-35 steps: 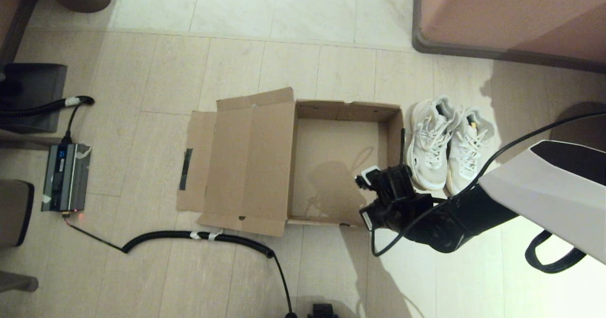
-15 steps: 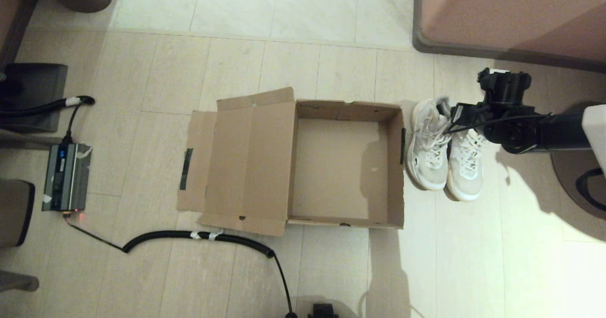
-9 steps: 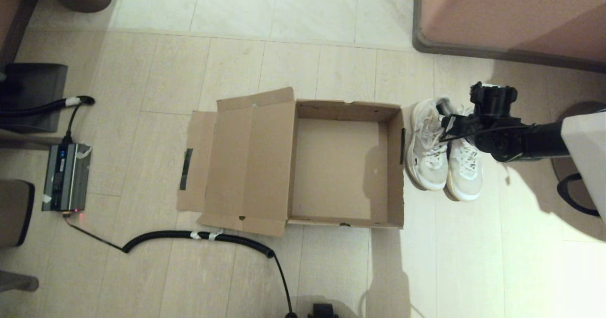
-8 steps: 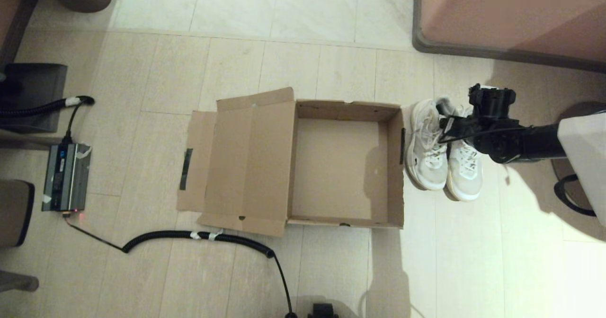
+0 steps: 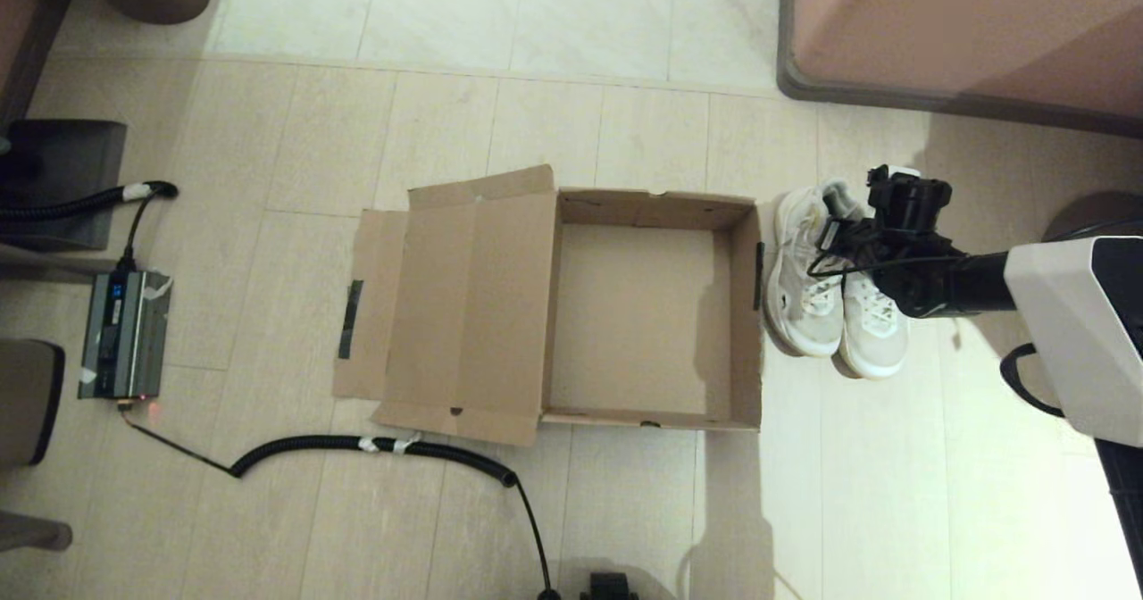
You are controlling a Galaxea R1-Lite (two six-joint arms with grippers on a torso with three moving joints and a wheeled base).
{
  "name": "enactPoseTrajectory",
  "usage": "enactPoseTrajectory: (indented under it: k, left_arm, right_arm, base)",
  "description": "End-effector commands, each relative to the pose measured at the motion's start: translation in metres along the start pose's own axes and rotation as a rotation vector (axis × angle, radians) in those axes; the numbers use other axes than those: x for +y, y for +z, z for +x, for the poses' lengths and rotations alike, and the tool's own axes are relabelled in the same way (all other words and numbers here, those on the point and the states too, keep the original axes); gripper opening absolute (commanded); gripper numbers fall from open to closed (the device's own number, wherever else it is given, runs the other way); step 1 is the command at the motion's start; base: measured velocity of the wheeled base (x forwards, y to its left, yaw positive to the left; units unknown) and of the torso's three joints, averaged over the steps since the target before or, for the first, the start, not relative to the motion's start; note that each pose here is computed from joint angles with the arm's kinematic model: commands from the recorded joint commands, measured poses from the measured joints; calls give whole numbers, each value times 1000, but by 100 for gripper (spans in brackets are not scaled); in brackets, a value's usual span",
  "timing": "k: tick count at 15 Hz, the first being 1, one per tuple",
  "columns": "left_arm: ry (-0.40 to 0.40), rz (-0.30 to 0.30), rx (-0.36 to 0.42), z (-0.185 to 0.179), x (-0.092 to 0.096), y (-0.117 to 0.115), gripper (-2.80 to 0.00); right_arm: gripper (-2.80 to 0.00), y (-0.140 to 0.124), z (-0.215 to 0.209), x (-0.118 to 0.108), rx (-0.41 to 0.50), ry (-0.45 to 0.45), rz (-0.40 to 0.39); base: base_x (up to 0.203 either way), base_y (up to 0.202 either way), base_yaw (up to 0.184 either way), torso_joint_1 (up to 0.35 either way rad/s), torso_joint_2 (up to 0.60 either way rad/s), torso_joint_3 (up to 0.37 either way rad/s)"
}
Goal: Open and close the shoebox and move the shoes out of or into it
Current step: Put the shoes into the shoe box
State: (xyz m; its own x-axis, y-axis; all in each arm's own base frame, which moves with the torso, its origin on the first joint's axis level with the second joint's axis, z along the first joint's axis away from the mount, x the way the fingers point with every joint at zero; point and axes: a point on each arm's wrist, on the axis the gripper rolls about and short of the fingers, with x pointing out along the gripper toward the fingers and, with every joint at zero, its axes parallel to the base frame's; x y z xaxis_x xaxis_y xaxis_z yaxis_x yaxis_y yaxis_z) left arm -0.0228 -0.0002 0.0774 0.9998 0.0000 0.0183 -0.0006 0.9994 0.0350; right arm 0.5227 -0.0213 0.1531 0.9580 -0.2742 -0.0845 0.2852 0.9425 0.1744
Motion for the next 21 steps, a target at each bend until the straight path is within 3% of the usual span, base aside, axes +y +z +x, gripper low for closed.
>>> enactPoseTrajectory:
  k: [1,4,6,13,21]
  left_arm:
    - [0,-1,9,1,0,-2,0]
    - [1,0,8,1,0,-2,0]
    - [1,0,9,1,0,-2,0]
    - [0,0,8,1,0,-2,0]
    - [1,0,8,1,0,-2,0]
  right_arm:
    - [-280,-11,6,-1,15,-4,-3]
    - [-280,-15,7,-3,22,-12,-10]
    - [-280,-4,2,-3,9,-14,-7]
    - [-280,90,-63,0,-31,-3,3]
    - [-280,178,-156,2,-88,37,16]
  base:
    - [0,0,0,0,0,0]
    - [0,0,0,0,0,0]
    - [0,0,0,0,0,0]
    - [0,0,0,0,0,0]
    - [0,0,0,0,0,0]
